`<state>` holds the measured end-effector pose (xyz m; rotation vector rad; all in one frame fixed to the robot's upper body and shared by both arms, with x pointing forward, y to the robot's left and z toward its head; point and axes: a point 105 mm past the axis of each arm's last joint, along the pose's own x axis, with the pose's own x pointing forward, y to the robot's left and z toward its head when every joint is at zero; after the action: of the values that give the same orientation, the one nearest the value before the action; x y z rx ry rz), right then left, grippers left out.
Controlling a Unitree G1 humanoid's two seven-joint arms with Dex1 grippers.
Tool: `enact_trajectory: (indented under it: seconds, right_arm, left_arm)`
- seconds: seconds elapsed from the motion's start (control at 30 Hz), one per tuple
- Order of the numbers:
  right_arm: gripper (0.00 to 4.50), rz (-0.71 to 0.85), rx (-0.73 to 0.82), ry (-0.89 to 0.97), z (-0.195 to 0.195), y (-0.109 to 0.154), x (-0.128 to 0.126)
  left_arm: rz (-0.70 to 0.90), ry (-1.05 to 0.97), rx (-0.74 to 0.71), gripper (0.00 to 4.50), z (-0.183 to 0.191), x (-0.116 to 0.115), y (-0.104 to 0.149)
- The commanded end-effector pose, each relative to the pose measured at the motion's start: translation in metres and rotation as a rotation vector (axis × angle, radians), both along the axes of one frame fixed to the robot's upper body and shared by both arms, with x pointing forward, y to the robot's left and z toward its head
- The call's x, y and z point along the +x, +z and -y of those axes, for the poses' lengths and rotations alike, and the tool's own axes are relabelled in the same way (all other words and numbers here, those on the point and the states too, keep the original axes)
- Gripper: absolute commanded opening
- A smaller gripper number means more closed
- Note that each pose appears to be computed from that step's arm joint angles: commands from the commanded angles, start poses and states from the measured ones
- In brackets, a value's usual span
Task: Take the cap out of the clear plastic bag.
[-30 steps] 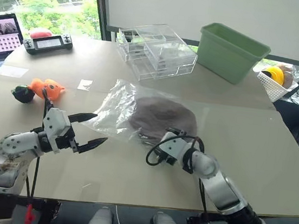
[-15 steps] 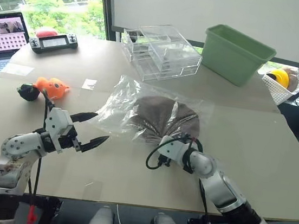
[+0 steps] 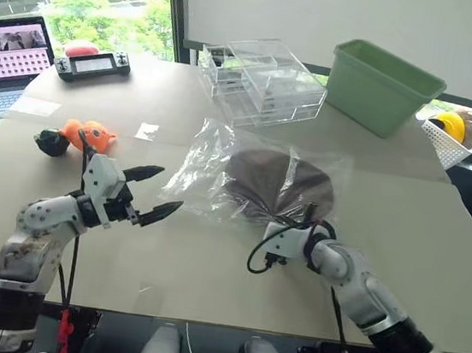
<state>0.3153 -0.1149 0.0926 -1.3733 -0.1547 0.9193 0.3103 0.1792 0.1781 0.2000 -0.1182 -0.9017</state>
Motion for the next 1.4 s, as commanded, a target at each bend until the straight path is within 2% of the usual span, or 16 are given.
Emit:
enact_trajectory:
  seconds: [0.03,0.13,0.23,0.37,0.5,0.7,0.83,1.0,1.13,1.27,1.4]
  right_arm:
    - [0.02,-0.022,0.013,0.307,-0.006,0.007,-0.034]
    - [0.02,-0.122,-0.035,0.488,0.007,0.001,-0.065]
    - [0.02,-0.203,-0.080,0.517,0.025,-0.003,-0.073]
    - [0.02,-0.190,-0.247,0.456,0.062,-0.001,-0.046]
    - [0.02,-0.136,-0.358,0.458,0.074,0.005,-0.020]
    - [0.02,-0.023,-0.470,0.640,0.044,0.010,0.001]
    - [0.02,0.057,-0.517,0.787,0.020,0.014,0.002]
    - [0.02,0.121,-0.498,0.912,0.002,0.014,-0.004]
    - [0.02,0.152,-0.511,0.904,0.001,0.010,0.003]
    - [0.02,0.220,-0.505,0.779,0.000,0.013,0.030]
    - [0.02,0.259,-0.506,0.747,-0.002,0.016,0.042]
  left_arm:
    - [0.005,-0.030,-0.035,4.50,0.008,0.006,0.014]
    - [-0.001,-0.046,-0.019,4.50,0.010,0.008,0.011]
    - [-0.008,-0.050,-0.006,4.50,0.010,0.008,0.007]
    - [-0.012,-0.051,0.006,4.50,0.009,0.008,0.005]
    - [-0.016,-0.052,0.011,4.50,0.009,0.010,0.004]
    - [-0.017,-0.047,0.017,4.50,0.009,0.015,0.003]
    - [-0.020,-0.051,0.017,4.50,0.011,0.016,0.002]
    - [-0.022,-0.055,0.013,4.50,0.013,0.015,0.000]
    - [-0.030,-0.053,0.010,4.50,0.013,0.014,-0.003]
    - [-0.036,-0.056,0.014,4.50,0.014,0.015,-0.005]
    - [-0.035,-0.058,0.016,4.50,0.015,0.016,-0.005]
